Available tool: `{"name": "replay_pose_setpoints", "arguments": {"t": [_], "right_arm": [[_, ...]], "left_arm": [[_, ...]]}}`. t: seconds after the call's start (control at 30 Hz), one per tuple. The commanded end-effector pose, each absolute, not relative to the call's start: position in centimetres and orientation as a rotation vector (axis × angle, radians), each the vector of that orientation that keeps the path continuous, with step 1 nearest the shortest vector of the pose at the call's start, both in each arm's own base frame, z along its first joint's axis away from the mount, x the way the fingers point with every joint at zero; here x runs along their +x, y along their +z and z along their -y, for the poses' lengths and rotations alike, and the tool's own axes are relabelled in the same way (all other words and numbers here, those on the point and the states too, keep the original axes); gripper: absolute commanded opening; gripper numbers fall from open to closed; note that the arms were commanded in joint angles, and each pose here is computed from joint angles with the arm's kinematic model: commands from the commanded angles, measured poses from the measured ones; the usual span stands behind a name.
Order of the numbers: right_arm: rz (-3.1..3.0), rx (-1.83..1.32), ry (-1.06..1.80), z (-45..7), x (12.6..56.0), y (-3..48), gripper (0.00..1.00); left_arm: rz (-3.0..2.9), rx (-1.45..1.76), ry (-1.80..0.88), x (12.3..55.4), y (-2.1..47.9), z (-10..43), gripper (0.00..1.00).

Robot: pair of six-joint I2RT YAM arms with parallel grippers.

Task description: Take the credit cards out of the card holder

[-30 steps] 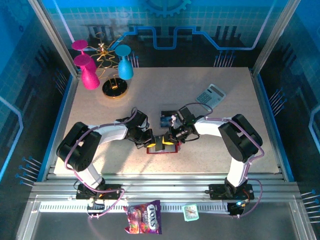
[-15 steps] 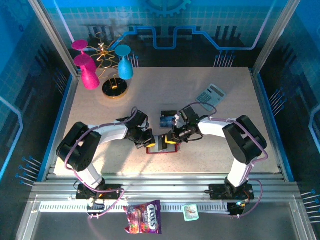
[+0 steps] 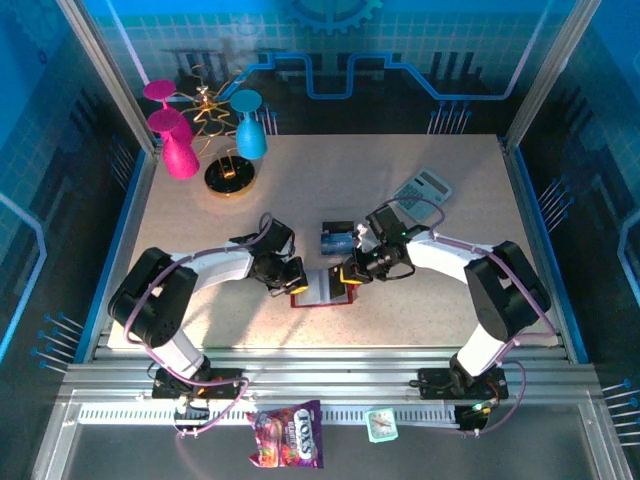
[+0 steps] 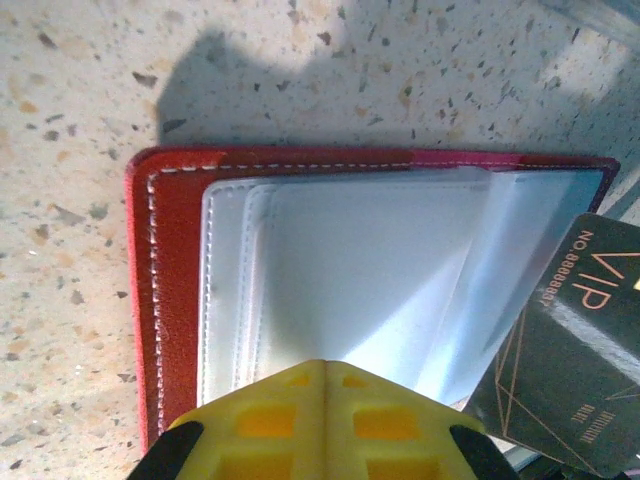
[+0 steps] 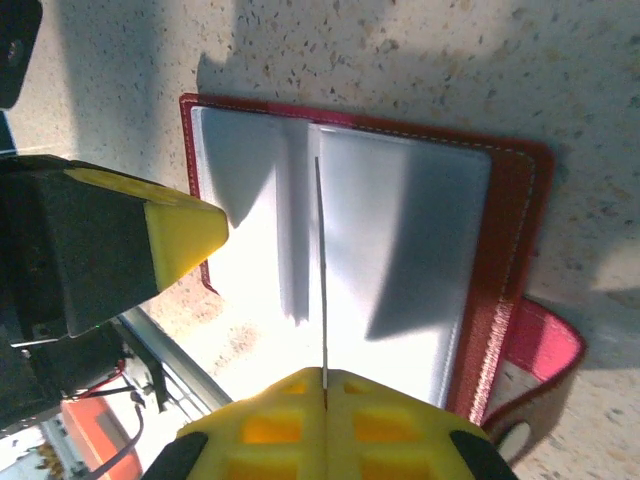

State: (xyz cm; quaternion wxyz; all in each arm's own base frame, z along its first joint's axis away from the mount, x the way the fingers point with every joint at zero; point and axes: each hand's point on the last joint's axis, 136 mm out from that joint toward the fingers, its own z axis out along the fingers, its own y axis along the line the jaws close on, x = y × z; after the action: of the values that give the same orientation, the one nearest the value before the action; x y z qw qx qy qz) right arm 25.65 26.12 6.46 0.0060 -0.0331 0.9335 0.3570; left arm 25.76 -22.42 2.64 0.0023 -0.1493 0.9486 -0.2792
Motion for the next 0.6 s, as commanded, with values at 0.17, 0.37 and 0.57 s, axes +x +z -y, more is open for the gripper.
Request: {"name": "replay_pose_setpoints", "arguments": {"t": [0.17, 0.37, 0.57], "right_arm": [[-2.897, -0.208, 0.961, -24.5, 26.7, 9.1, 0.06], [-2.826, -0.348, 0.915, -24.4, 27.6, 10.9, 0.06], [-2.689, -0.606, 0.822, -24.3, 28.5, 12.8, 0.04]], "left_arm": [[-2.953, -0.416, -0.862, 26.1, 4.2, 22.5, 0.07], [-2.947, -0.419, -0.843, 25.9, 4.3, 22.1, 0.07], [-2.928, -0.422, -0.829, 25.9, 4.5, 21.8, 0.07]]}}
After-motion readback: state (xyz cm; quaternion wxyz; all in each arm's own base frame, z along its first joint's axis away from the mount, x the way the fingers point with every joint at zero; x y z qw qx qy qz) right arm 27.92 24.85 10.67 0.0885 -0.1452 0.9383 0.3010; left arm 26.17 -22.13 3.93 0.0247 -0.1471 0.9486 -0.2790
